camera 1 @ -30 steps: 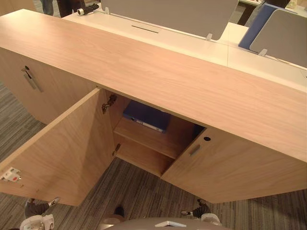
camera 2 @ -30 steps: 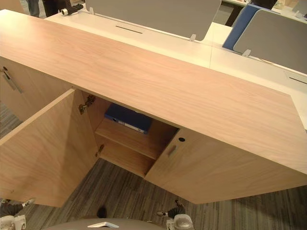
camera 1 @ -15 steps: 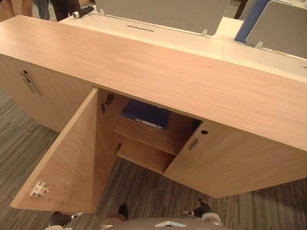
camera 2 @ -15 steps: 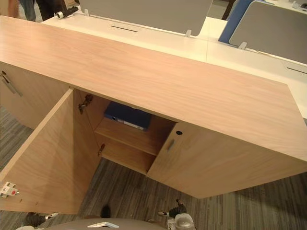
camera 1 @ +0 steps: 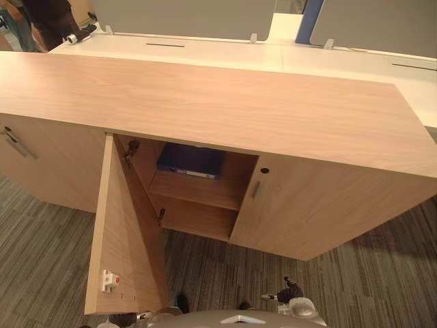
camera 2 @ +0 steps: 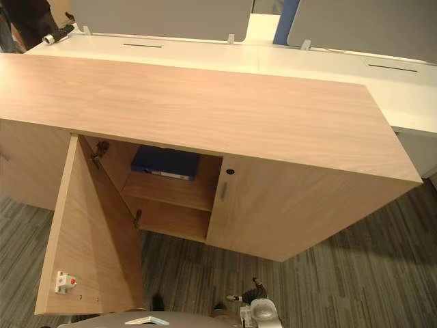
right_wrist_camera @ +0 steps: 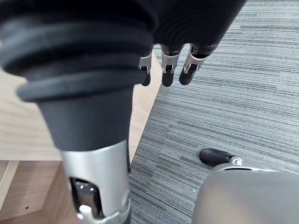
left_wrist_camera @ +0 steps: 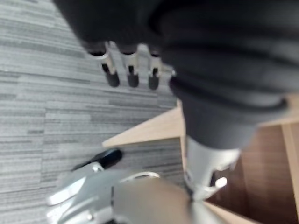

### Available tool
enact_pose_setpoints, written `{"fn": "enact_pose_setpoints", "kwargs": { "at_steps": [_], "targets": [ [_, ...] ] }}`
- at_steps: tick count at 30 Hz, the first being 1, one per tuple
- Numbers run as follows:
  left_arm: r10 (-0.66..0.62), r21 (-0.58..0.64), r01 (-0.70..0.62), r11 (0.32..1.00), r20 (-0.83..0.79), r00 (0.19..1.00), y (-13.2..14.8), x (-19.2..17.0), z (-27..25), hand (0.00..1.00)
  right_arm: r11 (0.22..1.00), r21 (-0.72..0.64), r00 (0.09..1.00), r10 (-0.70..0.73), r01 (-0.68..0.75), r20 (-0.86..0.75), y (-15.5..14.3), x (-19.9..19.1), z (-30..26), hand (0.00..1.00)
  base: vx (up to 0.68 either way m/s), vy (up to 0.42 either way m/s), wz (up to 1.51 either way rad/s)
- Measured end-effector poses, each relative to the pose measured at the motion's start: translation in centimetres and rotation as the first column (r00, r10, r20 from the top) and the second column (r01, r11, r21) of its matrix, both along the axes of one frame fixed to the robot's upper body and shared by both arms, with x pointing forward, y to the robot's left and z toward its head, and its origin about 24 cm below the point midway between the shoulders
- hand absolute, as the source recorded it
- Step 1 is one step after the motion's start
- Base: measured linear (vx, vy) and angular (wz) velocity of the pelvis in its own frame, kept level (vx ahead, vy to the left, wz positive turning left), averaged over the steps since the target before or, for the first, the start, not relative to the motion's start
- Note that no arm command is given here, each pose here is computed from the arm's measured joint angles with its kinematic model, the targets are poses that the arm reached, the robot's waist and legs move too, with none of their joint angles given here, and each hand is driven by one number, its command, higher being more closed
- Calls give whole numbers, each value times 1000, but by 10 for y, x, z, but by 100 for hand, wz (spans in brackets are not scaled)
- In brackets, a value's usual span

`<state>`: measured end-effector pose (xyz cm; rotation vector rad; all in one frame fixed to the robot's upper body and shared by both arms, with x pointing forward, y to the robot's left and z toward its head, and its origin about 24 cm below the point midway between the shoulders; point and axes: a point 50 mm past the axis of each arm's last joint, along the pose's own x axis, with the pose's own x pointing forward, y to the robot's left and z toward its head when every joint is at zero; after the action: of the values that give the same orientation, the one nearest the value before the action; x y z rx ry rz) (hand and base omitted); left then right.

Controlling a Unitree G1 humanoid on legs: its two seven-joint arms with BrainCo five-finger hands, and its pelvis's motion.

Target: Walk over to the cabinet, pick up the folder, carry it to the office cabinet, place the folder inside the office cabinet, then close the office cabinet door

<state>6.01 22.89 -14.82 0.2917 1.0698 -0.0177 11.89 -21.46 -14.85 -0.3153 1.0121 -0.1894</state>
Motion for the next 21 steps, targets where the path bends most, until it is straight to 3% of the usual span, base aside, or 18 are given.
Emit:
{"fn": "enact_pose_setpoints", "kwargs": {
  "at_steps": [13, 21],
  "targets": [
    [-90, 21, 91, 996, -26, 996, -1, 5, -2, 0, 1000, -12, 1000, 0, 0, -11, -5, 0, 0, 0, -30, 21, -7],
    [-40, 13, 41, 999, -71, 997, -2, -5, -8, 0, 1000, -13, 999, -4, 3, -48, -6, -4, -3, 0, 4, 3, -4]
  ]
}}
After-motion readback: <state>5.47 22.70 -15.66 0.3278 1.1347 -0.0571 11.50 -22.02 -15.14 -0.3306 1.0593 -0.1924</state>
